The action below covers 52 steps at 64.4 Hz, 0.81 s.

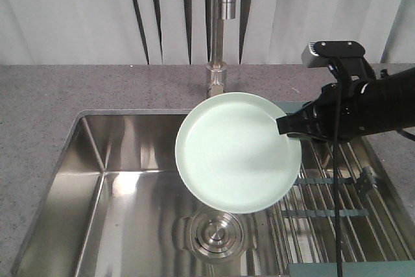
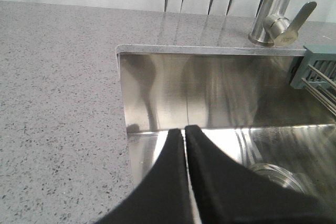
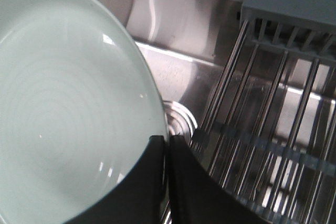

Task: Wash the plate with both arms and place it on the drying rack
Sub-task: 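Swing the plate in the right gripper over the sink basin, then carry the plate onto the grey drying rack and lower it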

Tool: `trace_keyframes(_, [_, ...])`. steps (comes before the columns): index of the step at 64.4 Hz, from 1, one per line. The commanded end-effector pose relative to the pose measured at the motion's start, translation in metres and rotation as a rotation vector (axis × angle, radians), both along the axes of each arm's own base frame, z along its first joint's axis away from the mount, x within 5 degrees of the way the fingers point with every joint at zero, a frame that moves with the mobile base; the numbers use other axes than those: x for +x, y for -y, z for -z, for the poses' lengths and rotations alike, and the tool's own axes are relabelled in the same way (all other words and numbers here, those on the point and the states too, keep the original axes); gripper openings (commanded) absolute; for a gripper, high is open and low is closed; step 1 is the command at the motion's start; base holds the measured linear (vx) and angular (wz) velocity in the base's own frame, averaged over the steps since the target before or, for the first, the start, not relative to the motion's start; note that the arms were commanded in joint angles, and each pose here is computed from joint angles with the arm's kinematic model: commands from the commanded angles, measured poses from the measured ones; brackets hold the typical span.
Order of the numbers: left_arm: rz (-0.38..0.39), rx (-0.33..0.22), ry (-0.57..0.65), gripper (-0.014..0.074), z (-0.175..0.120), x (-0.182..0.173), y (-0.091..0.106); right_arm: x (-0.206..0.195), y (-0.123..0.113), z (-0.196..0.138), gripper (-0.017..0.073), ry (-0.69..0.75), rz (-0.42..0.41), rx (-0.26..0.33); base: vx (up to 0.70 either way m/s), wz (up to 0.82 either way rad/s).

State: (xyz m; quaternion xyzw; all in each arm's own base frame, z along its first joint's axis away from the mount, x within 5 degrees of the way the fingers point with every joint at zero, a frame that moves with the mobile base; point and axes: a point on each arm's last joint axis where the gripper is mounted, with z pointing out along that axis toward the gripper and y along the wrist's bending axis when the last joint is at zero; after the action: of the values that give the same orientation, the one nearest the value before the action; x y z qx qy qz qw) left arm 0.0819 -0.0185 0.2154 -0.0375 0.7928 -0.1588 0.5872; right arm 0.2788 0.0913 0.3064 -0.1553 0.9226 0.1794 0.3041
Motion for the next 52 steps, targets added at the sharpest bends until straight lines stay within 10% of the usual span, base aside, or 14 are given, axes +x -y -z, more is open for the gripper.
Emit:
trace_keyframes(1, [-0.039, -0.024, 0.071, -0.0006, -0.014, 0.003, -0.003, -0.022, 0.001, -0.033, -0.0001, 0.039, -0.016, 0.056, 0.0, 0.0])
trace_keyframes(16, [-0.039, -0.024, 0.071, -0.0006, -0.014, 0.003, -0.003, -0.045, -0.042, -0.044, -0.0001, 0.046, -0.083, 0.155, 0.0, 0.0])
trace_keyframes(28, [-0.039, -0.024, 0.071, -0.0006, -0.014, 0.003, -0.003, -0.013, -0.062, -0.035, -0.0001, 0.151, 0.032, 0.234, 0.0, 0.0])
trace_keyframes(52, [-0.039, -0.024, 0.071, -0.0006, -0.014, 0.003, -0.003, 0.023, 0.002, -0.022, -0.0001, 0.079, 0.177, 0.086, 0.0, 0.0])
